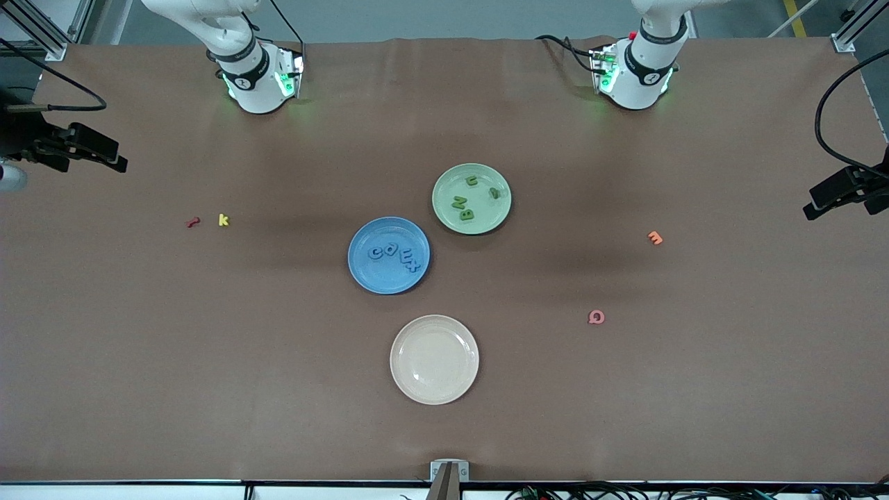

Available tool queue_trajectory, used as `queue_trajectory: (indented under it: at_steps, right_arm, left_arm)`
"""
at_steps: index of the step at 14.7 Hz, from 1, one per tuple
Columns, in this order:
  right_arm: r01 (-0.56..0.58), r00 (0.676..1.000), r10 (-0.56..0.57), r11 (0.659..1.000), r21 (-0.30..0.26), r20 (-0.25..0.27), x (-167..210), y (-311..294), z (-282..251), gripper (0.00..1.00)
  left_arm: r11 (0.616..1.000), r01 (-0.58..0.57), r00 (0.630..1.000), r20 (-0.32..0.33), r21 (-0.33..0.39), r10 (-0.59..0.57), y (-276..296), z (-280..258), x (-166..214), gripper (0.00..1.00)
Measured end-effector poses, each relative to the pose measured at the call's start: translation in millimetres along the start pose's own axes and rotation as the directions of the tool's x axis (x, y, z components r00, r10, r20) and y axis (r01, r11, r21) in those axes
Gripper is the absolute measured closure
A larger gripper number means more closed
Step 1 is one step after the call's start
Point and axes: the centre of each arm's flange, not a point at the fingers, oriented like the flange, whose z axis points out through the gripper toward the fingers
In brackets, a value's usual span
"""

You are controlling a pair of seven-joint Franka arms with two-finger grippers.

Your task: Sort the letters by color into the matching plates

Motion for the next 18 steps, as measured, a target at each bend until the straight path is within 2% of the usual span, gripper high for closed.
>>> queue_trajectory:
  at_steps: [4,18]
  right_arm:
    - [-0.008,1.000,0.007,0.999,-0.032,-0.012,-1,5,-3,0.00]
    - [0.011,0.997,-0.014,0.999,-0.033,-0.075,-1,-5,-13,0.00]
  left_arm:
    - [1.000,0.001,1.000,-0.001,0.004,-0.001,1,-1,0,0.01]
    - [1.000,0.003,1.000,0.012,0.001,-0.003,-2,2,-2,0.01]
